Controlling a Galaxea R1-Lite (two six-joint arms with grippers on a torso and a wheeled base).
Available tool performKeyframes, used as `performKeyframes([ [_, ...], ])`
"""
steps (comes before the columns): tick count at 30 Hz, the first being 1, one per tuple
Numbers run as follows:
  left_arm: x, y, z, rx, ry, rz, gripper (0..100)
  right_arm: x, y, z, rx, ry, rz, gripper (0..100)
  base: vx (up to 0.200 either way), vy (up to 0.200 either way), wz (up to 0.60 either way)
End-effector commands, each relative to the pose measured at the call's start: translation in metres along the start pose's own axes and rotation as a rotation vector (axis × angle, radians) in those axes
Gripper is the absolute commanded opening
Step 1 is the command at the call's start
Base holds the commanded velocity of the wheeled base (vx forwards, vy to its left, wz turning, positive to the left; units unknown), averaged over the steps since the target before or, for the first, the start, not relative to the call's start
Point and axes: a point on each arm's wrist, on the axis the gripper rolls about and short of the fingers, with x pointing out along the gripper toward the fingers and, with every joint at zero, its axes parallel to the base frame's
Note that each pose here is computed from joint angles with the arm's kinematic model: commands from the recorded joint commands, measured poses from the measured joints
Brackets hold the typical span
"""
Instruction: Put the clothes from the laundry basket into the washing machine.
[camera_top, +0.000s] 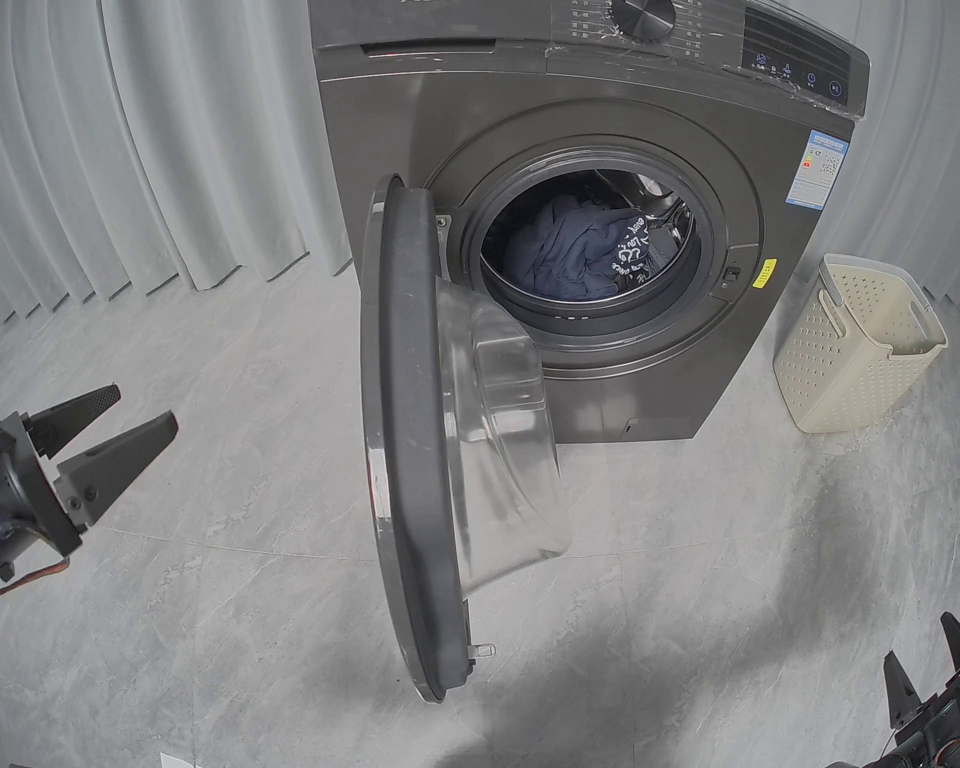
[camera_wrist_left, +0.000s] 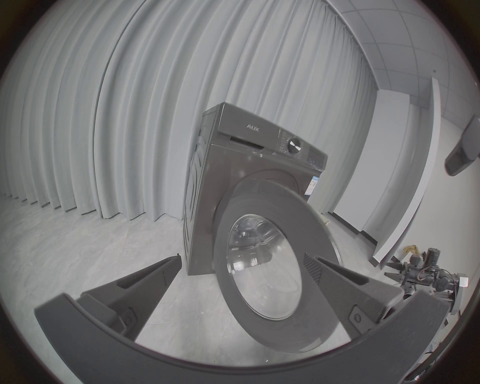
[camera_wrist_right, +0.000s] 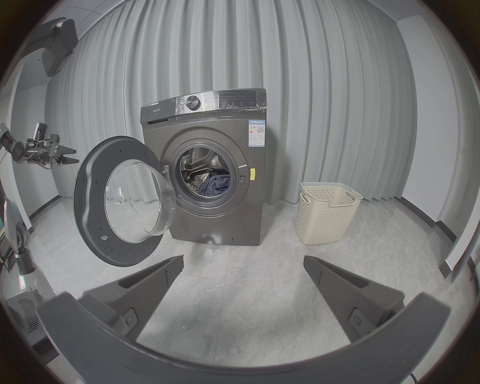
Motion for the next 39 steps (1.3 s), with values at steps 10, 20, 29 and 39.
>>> performKeyframes([
  [10, 0.183, 0.002, -0.031, 0.002, 0.144, -0.129, 100, 0.002, 0.0, -0.005, 0.0, 0.02, 0.002, 100, 0.0, 0.0, 0.0],
  [20, 0.239, -0.043, -0.013, -0.037, 0.071, -0.264, 100, 0.002, 0.0, -0.005, 0.0, 0.021, 0.002, 100, 0.0, 0.0, 0.0],
  [29, 0.35, -0.072, 0.0, -0.13, -0.011, -0.104, 100, 0.002, 0.0, -0.005, 0.011, 0.022, -0.004, 100, 0.0, 0.0, 0.0],
  [39, 0.235, -0.063, 0.052, -0.177, 0.04, -0.064, 100, 0.002, 0.0, -0.005, 0.001, 0.02, 0.002, 100, 0.0, 0.0, 0.0],
])
